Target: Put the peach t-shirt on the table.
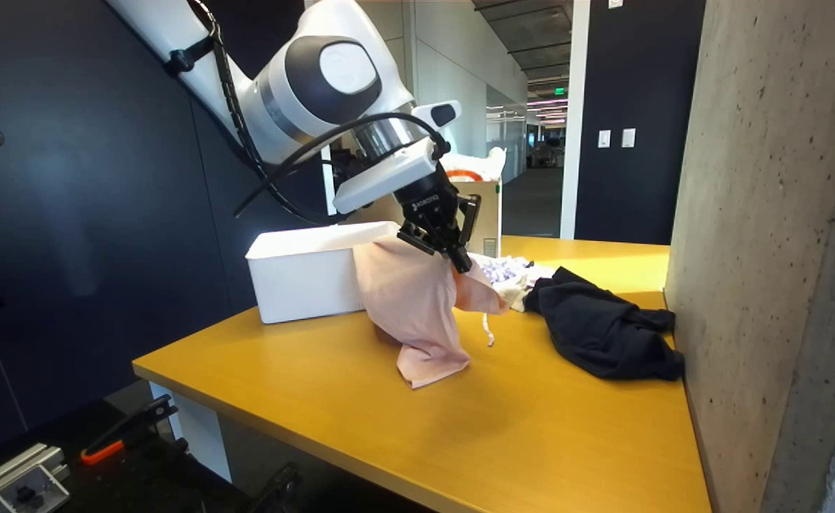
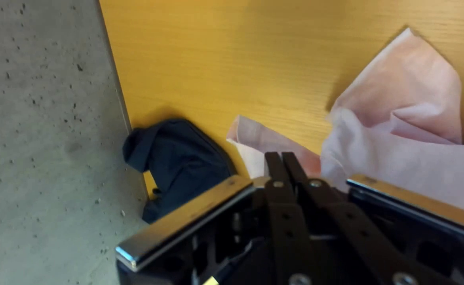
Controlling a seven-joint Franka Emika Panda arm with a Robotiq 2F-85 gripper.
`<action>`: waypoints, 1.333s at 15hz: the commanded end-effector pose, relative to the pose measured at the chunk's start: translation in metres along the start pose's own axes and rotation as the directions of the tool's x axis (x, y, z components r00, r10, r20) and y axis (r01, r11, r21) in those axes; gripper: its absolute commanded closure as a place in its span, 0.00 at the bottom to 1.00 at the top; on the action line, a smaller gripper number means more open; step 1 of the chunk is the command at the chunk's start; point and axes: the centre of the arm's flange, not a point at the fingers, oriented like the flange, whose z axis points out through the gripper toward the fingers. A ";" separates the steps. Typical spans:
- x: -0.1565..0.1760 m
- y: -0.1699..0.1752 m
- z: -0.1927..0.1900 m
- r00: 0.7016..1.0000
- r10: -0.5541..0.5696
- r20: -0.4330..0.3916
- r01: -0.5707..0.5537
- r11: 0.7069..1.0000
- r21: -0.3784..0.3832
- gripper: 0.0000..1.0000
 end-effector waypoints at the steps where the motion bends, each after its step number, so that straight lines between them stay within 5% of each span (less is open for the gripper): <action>1: -0.032 0.031 0.013 0.992 0.109 0.063 -0.111 0.994 0.020 0.99; 7: -0.034 0.041 0.031 0.989 0.125 0.080 -0.128 0.991 0.035 0.99; 8: -0.030 0.038 0.032 0.990 0.124 0.074 -0.126 0.991 0.032 0.71; 9: -0.025 0.035 0.031 0.990 0.119 0.072 -0.122 0.992 0.041 0.71; 15: 0.036 -0.017 0.019 0.999 -0.039 -0.037 0.045 0.982 0.182 0.28; 20: 0.076 -0.080 0.032 0.983 -0.154 -0.101 0.183 0.887 0.424 0.00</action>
